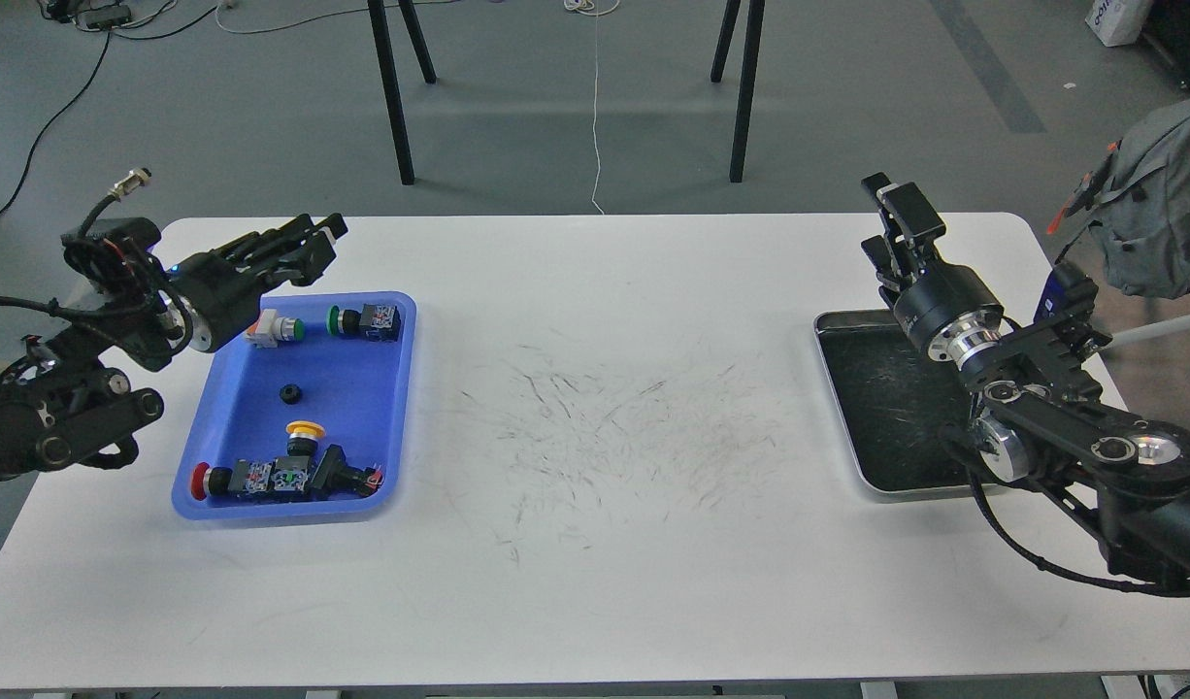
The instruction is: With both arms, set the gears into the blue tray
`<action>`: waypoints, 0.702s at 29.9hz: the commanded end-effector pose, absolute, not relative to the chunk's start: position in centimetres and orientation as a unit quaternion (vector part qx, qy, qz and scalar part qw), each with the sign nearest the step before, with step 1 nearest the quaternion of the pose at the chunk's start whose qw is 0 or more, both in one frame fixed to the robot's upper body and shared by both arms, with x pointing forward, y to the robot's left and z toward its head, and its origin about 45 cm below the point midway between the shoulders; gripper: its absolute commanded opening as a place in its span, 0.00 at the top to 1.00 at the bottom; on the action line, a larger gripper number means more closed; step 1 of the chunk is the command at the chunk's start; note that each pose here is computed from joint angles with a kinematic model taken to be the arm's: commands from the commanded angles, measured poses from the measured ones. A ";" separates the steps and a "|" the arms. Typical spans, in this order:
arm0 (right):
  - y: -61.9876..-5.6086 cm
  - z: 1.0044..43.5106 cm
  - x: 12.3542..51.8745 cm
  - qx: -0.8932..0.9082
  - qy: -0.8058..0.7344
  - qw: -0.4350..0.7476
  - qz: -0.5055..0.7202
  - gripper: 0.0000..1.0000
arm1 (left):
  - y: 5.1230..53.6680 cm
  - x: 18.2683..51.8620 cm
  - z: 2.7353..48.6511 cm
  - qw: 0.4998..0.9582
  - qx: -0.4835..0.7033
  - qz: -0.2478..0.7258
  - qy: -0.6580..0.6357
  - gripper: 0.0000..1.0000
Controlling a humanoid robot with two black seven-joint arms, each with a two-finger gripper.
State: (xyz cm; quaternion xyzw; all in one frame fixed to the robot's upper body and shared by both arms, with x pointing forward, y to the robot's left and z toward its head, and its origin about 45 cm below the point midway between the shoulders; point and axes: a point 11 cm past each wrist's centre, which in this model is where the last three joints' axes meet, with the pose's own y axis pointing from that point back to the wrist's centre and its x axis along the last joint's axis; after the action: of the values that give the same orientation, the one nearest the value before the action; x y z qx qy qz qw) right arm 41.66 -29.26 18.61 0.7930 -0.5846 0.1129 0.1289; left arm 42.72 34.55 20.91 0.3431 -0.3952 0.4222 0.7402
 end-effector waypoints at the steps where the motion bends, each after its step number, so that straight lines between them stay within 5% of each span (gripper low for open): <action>1: -29.6 19.0 40.6 0.811 -0.555 0.149 0.114 0.05 | 33.4 44.1 23.8 0.760 0.267 0.484 -0.343 0.51; 8: -31.8 19.2 38.5 0.832 -0.496 0.222 0.110 0.04 | 32.9 45.9 27.4 0.776 0.143 0.565 -0.242 0.40; 21: -35.8 21.6 36.8 0.837 -0.354 0.378 0.177 0.04 | 31.1 46.7 25.0 0.786 0.087 0.595 -0.142 0.17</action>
State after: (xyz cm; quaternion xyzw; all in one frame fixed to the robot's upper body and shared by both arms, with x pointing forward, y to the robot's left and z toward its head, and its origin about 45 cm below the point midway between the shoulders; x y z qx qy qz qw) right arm 36.77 -35.58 21.07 0.8391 -0.3914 0.1494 0.3469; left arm 46.68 31.48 25.68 0.0892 -0.1566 0.5995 0.7798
